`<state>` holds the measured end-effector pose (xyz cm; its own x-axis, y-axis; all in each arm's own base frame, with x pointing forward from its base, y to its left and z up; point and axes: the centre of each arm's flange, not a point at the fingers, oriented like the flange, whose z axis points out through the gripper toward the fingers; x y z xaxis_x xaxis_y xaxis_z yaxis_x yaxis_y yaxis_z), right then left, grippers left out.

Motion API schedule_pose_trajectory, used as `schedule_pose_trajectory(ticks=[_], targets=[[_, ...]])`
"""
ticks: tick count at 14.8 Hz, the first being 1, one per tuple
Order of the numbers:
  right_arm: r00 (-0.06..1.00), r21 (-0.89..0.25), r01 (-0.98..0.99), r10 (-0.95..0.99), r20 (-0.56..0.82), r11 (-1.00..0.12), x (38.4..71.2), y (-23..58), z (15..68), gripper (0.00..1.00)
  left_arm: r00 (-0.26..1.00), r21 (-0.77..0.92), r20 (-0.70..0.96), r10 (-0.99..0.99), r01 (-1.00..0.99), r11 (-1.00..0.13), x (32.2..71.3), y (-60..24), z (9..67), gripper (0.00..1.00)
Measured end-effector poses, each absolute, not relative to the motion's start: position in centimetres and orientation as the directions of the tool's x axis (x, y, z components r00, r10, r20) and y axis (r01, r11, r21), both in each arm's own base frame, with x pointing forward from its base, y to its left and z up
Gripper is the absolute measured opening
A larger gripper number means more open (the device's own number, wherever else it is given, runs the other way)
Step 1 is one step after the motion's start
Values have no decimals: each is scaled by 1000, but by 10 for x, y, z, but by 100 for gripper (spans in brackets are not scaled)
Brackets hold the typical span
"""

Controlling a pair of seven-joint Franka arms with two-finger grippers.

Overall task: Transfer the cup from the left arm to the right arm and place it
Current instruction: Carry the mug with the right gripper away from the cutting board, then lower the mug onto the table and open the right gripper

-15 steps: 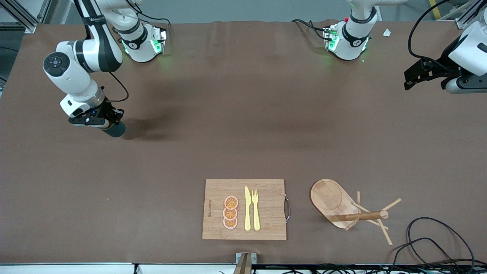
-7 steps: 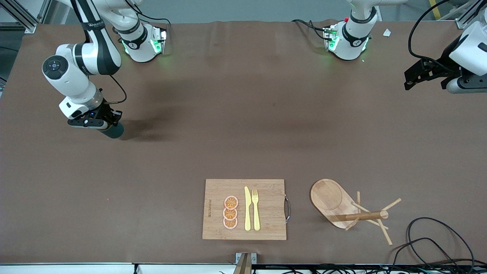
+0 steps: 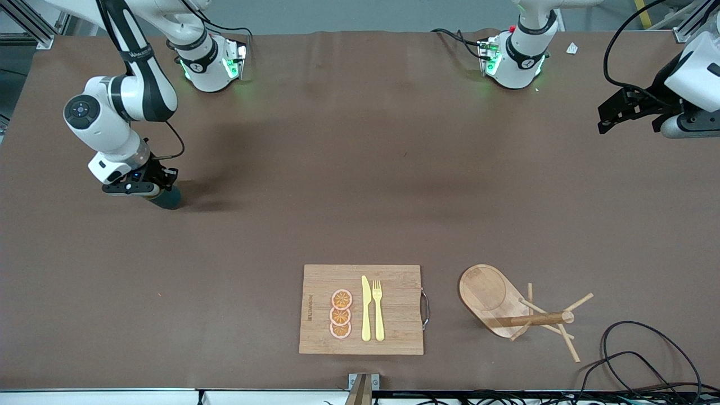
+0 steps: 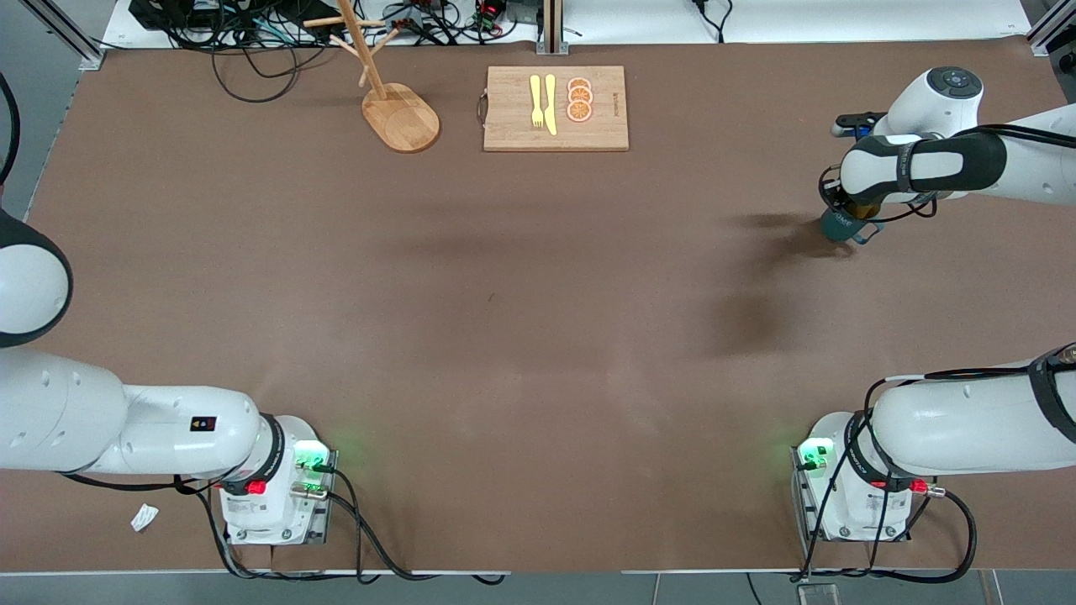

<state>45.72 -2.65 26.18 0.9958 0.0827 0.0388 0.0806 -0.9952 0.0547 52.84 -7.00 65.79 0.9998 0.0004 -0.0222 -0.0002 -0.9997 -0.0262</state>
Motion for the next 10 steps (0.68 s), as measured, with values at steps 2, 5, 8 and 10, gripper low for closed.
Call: schedule_pose_trajectory(ticks=[2, 5, 8, 10], targets=[[989, 56, 147, 148, 29, -988, 457, -26, 258, 4, 1000, -26, -22, 1, 0, -1000, 528, -70, 658, 100], [953, 60, 301, 303, 19, -952, 457, -26, 258, 4, 1000, -26, -19, 3, 2, -1000, 528, -69, 659, 100], [841, 62, 540, 541, 1, -839, 457, -27, 258, 4, 1000, -25, -14, 7, 7, -1000, 528, -67, 662, 100], [749, 59, 661, 662, -12, -748, 458, -29, 255, 4, 1000, -25, -13, 9, 8, -1000, 528, -66, 662, 100]])
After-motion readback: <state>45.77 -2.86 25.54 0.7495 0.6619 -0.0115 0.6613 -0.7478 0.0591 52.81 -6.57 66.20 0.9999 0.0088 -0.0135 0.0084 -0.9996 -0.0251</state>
